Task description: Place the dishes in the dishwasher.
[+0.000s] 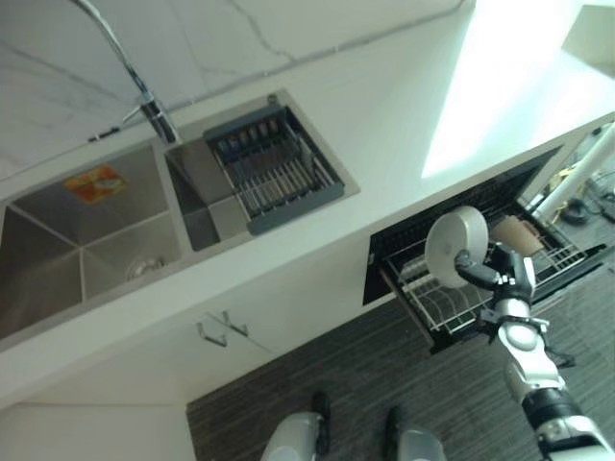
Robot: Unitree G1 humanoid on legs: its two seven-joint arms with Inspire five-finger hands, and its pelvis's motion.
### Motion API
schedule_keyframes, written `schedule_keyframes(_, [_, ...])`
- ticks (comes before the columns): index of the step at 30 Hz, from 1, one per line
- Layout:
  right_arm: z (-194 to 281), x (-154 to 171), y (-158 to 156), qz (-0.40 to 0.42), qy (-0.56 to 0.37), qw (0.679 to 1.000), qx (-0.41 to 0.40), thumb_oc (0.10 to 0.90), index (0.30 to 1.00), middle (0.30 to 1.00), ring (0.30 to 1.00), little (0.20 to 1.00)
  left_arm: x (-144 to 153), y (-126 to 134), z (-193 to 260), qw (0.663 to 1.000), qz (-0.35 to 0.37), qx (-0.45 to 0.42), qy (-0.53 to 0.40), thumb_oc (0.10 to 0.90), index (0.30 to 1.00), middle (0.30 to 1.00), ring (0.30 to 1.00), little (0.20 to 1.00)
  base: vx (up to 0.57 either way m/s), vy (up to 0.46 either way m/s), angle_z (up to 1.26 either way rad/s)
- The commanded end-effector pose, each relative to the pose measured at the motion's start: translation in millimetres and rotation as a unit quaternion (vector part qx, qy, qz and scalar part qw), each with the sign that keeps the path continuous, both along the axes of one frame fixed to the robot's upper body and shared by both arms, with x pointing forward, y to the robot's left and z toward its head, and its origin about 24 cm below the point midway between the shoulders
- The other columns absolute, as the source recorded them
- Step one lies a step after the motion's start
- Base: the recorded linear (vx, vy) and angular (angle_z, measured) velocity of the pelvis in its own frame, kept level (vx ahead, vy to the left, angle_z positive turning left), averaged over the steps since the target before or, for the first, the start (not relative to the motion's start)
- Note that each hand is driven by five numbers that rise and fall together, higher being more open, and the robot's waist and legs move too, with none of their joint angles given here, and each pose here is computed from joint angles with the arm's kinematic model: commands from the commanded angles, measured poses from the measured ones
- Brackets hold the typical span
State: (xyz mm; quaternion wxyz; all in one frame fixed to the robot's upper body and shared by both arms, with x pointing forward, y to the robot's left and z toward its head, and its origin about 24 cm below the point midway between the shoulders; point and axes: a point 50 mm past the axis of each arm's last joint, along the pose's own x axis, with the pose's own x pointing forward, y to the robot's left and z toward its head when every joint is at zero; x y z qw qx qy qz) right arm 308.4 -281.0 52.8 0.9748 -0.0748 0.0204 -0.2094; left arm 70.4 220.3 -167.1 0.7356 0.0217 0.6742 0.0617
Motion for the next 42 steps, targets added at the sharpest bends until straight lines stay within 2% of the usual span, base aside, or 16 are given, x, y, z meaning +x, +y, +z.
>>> schedule_keyframes(1, [74.8, 21.5, -8.6, -0.014, -0.140, 0.988, -0.062, 0.400, 0.300, 0.300, 0.300, 0.300, -12.2, 19.7, 2.6, 1.000, 0.006, 0.015, 0.026, 0.800, 0.900, 0.900, 0.900, 0.900, -0.05, 0.050, 0.04])
schedule_keyframes(8, [111.9, 27.6, -37.7, -0.074, -0.146, 0.975, -0.150, 0.400, 0.300, 0.300, 0.300, 0.300, -1.2, 23.6, 5.6, 1.000, 0.006, 0.008, 0.005, 0.800, 0.900, 0.900, 0.900, 0.900, -0.03, 0.015, 0.07])
schedule_keyframes(10, [123.3, 30.3, -41.2, -0.083, -0.144, 0.965, -0.201, 0.400, 0.300, 0.300, 0.300, 0.300, 6.0, 24.3, 7.3, 1.000, 0.004, 0.007, -0.003, 0.800, 0.900, 0.900, 0.900, 0.900, -0.07, -0.005, 0.03])
schedule_keyframes(13, [147.7, 37.7, -40.7, -0.083, -0.132, 0.933, -0.326, 0.400, 0.300, 0.300, 0.300, 0.300, 20.9, 26.5, 11.1, 1.000, 0.002, 0.005, -0.027, 0.800, 0.900, 0.900, 0.900, 0.900, -0.10, -0.033, 0.03])
schedule_keyframes(18, [168.1, 48.3, -34.5, -0.081, -0.094, 0.887, -0.445, 0.400, 0.300, 0.300, 0.300, 0.300, 40.8, 27.7, 17.0, 0.998, 0.003, 0.003, -0.061, 0.800, 0.900, 0.900, 0.900, 0.900, -0.08, -0.027, 0.01])
schedule_keyframes(22, [171.9, 51.7, -33.9, -0.083, -0.075, 0.869, -0.481, 0.400, 0.300, 0.300, 0.300, 0.300, 48.1, 28.8, 19.6, 0.997, 0.004, 0.003, -0.073, 0.800, 0.900, 0.900, 0.900, 0.900, -0.03, -0.022, 0.00])
schedule_keyframes(24, [174.2, 56.4, -31.1, -0.076, -0.047, 0.848, -0.522, 0.400, 0.300, 0.300, 0.300, 0.300, 56.9, 29.0, 22.9, 0.996, 0.003, 0.002, -0.085, 0.800, 0.900, 0.900, 0.900, 0.900, -0.04, -0.024, -0.01])
schedule_keyframes(30, [169.8, 62.9, -25.0, -0.058, -0.017, 0.832, -0.551, 0.400, 0.300, 0.300, 0.300, 0.300, 68.0, 29.2, 27.1, 0.994, -0.011, -0.001, -0.107, 0.800, 0.900, 0.900, 0.900, 0.900, -0.01, -0.003, 0.00])
schedule_keyframes(33, [165.7, 66.1, -20.5, -0.042, -0.001, 0.832, -0.554, 0.400, 0.300, 0.300, 0.300, 0.300, 73.5, 27.3, 28.9, 0.993, -0.016, -0.005, -0.118, 0.800, 0.900, 0.900, 0.900, 0.900, 0.00, 0.000, 0.00])
schedule_keyframes(36, [148.6, 70.7, -18.2, -0.011, 0.060, 0.851, -0.521, 0.400, 0.300, 0.300, 0.300, 0.300, 85.6, 22.5, 33.1, 0.990, -0.027, -0.012, -0.137, 0.800, 0.900, 0.900, 0.900, 0.900, 0.00, 0.000, 0.00])
schedule_keyframes(37, [142.6, 71.6, -18.0, 0.004, 0.081, 0.856, -0.511, 0.551, 0.526, 0.526, 0.526, 0.526, 87.5, 21.5, 33.8, 0.989, -0.030, -0.013, -0.141, 0.800, 0.900, 0.900, 0.900, 0.900, 0.00, 0.000, 0.00])
schedule_keyframes(38, [132.1, 73.2, -15.8, 0.030, 0.109, 0.859, -0.500, 0.800, 0.900, 0.900, 0.900, 0.900, 92.1, 19.8, 35.8, 0.988, -0.035, -0.014, -0.150, 0.800, 0.900, 0.900, 0.900, 0.900, -0.04, -0.022, 0.00])
schedule_keyframes(40, [111.0, 75.9, -9.9, 0.077, 0.161, 0.863, -0.473, 0.800, 0.900, 0.900, 0.900, 0.900, 102.2, 15.9, 40.4, 0.983, -0.049, -0.019, -0.174, 0.800, 0.900, 0.900, 0.900, 0.900, -0.04, -0.015, 0.02])
schedule_keyframes(42, [105.9, 77.3, -6.6, 0.091, 0.170, 0.864, -0.464, 0.800, 0.900, 0.900, 0.900, 0.900, 107.0, 12.3, 42.3, 0.981, -0.051, -0.025, -0.186, 0.800, 0.900, 0.900, 0.900, 0.900, -0.01, 0.002, 0.02])
